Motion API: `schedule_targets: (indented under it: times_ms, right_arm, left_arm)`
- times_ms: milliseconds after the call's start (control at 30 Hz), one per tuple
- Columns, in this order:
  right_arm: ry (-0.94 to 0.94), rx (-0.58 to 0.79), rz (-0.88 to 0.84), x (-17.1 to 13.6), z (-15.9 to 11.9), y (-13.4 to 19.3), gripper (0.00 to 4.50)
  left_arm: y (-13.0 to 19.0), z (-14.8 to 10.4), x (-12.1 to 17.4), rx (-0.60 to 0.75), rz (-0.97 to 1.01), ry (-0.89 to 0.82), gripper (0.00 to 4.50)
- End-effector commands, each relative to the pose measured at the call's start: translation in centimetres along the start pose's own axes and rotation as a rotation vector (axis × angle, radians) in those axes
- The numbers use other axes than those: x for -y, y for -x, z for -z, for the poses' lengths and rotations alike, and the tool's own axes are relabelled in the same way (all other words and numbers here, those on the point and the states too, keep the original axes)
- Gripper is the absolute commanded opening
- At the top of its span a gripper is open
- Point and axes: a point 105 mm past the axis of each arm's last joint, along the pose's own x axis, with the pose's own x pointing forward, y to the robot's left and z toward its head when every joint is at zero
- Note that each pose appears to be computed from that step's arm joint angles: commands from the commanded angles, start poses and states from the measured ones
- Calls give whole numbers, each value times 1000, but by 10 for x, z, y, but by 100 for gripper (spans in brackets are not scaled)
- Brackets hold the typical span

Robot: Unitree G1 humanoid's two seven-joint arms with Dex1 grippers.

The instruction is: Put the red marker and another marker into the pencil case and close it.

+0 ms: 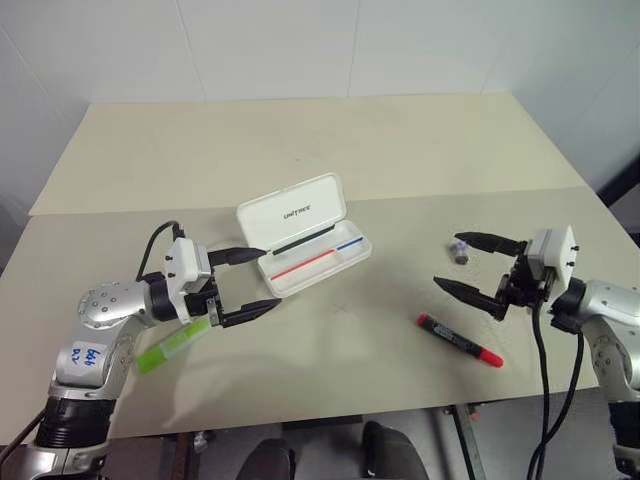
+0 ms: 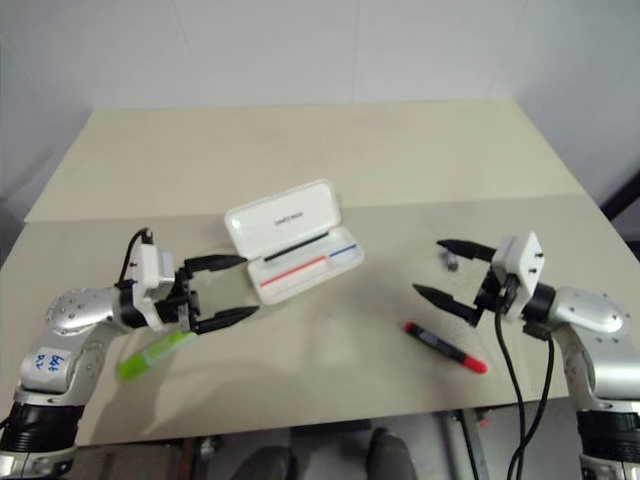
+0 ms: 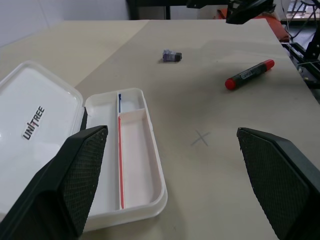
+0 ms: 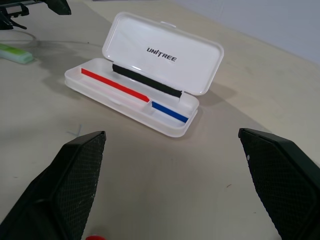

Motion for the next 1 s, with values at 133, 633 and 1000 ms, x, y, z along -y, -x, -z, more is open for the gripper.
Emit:
schedule_targets:
  times_ms: [133, 633, 1000]
  right_arm:
    - [48, 23, -54, 3, -8, -14, 450]
    - [75, 77, -158, -15, -19, -43, 450]
    - [83, 107, -205, -30, -28, -50, 450]
  left_arm:
    - [3, -11, 1, 4, -29, -49, 443]
    - [-1, -1, 0, -54, -10, -55, 212]
    - [-27, 19, -16, -189, -9, -59, 175]
